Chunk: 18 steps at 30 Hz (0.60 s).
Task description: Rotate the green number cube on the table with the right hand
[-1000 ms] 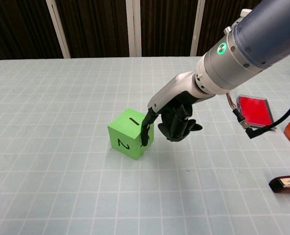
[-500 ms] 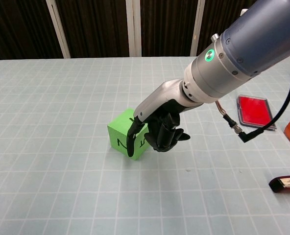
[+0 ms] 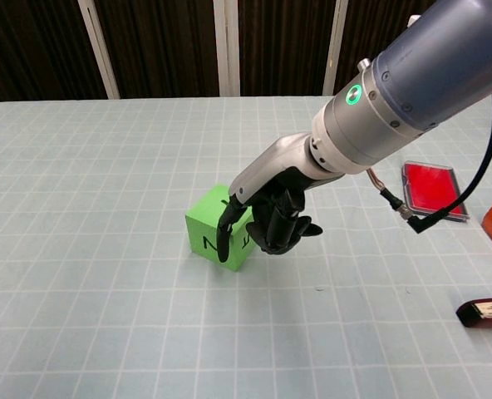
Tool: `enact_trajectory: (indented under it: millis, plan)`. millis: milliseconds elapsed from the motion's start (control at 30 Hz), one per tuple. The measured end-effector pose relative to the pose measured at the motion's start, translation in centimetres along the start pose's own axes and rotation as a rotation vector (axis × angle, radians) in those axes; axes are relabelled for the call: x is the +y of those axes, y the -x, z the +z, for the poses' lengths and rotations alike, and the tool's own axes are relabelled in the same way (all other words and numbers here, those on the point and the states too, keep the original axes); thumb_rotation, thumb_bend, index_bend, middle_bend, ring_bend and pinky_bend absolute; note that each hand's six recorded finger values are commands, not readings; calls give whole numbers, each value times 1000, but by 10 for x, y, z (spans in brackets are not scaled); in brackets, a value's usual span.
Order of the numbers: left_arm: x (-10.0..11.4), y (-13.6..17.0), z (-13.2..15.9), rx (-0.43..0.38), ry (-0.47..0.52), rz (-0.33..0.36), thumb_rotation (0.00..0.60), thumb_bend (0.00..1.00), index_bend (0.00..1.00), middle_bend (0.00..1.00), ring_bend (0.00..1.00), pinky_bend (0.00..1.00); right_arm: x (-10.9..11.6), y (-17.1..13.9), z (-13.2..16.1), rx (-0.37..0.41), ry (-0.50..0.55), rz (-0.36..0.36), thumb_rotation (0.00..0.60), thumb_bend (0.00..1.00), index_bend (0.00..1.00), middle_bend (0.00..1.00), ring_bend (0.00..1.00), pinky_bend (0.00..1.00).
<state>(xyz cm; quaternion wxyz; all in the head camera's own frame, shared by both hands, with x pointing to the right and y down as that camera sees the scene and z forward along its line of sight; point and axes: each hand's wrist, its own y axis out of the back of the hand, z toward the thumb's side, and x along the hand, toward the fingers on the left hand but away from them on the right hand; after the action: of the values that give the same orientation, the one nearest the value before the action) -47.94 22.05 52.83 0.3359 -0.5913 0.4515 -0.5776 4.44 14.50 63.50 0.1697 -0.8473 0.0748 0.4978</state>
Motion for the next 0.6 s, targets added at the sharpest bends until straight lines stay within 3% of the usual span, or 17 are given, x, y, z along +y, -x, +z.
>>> enact_trajectory:
  millis: [333, 600]
  plan:
    - [-3, 1, 4, -8, -12, -3, 600, 432, 129, 0, 0, 42, -6, -16, -1, 29, 15, 78, 600, 975, 237, 852, 878, 739]
    - [-3, 2, 3, -1, -12, -4, 600, 432, 129, 0, 0, 41, -2, -17, -19, -19, 14, 47, 600, 974, 139, 852, 878, 739]
